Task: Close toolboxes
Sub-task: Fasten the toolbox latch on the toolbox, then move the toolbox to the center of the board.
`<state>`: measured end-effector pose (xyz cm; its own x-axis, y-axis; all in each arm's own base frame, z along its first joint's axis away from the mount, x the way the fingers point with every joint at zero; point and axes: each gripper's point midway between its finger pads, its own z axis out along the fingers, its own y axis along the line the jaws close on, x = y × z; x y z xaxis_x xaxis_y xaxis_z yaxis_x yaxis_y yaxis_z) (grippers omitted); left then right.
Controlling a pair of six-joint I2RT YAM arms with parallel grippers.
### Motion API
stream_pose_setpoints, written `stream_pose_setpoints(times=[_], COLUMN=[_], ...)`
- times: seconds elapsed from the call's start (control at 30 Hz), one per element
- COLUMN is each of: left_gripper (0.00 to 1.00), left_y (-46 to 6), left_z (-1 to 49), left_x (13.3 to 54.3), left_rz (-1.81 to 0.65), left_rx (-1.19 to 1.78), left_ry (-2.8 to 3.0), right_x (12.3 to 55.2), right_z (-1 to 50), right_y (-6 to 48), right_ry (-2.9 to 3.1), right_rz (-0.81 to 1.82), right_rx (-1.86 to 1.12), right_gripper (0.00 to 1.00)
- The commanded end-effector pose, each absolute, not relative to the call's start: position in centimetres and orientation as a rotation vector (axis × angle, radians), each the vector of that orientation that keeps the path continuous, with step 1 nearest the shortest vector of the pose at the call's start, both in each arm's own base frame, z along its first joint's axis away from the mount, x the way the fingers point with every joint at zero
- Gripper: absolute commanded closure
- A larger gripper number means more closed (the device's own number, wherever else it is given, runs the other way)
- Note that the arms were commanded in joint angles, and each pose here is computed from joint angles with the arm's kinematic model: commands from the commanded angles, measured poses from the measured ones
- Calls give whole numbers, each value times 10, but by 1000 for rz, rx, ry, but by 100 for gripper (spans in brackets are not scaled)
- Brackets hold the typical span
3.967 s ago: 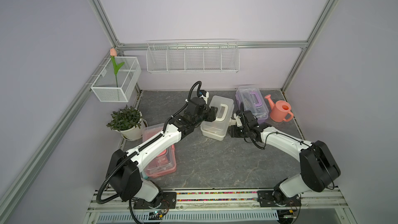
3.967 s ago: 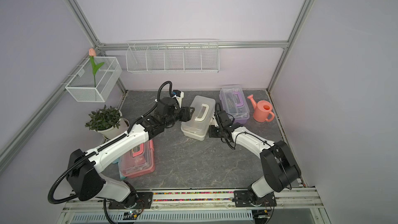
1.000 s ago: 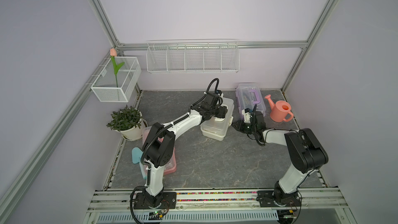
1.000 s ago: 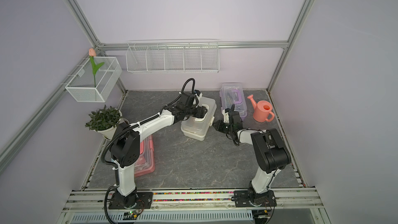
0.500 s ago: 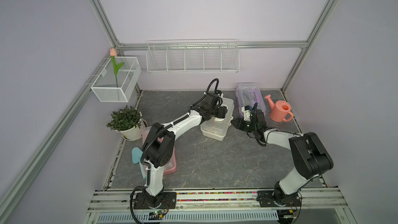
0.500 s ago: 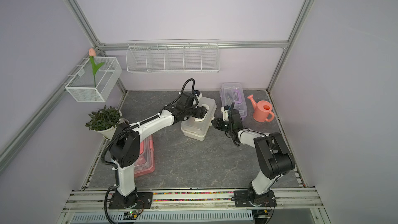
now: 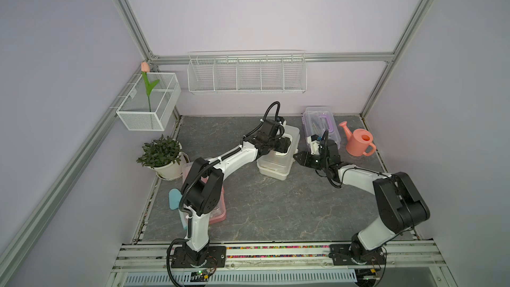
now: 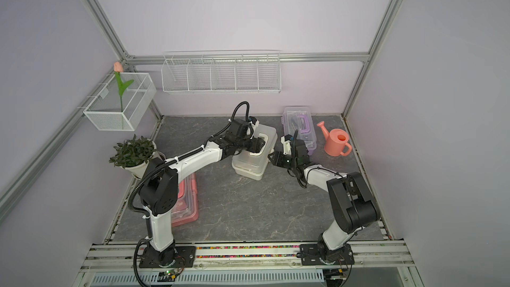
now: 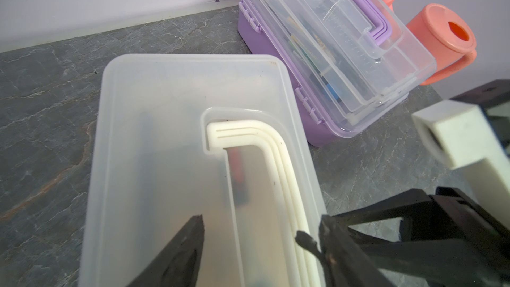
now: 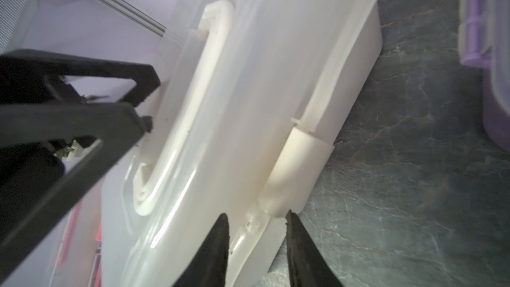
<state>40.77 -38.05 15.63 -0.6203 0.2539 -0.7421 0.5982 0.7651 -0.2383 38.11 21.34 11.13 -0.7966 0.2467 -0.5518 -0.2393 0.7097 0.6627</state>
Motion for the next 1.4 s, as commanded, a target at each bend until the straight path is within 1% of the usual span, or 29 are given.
stream_pose_setpoints(times=[0.0,0.2,0.33,0.4,0.5,0.6,0.73,0.83,1.03,1.23,1.3,1.37], left_gripper=[33,33,34,34,33,30,24,23,23,23,21,17], left_y=[-329,-305,-291,-287,-288,-298,-317,-334,-376,-407,-417,-426], left_z=[28,24,18,19,37,72,121,142,157,150,149,150], left_x=[325,304,296,296,305,327,367,397,447,484,490,495], left_rz=[-492,-423,-371,-353,-367,-386,-395,-391,-408,-402,-431,-456], left_rx=[756,813,813,799,756,700,643,626,664,725,741,749], left_ry=[2743,2772,2799,2796,2746,2655,2521,2454,2382,2339,2316,2292], right_x=[376,369,361,359,357,357,362,366,364,355,353,352], right_z=[123,128,121,113,102,92,86,84,85,92,95,99], right_y=[217,207,197,190,184,178,173,171,171,165,164,163], right_ry=[2262,2254,2286,2312,2293,2292,2279,2286,2293,2274,2267,2255], right_rz=[1020,979,879,819,757,687,619,604,625,621,617,615], right_rx=[-50,-95,-174,-183,-233,-271,-304,-284,-246,-223,-221,-221], right_gripper=[54,51,49,47,44,42,41,41,41,41,41,41])
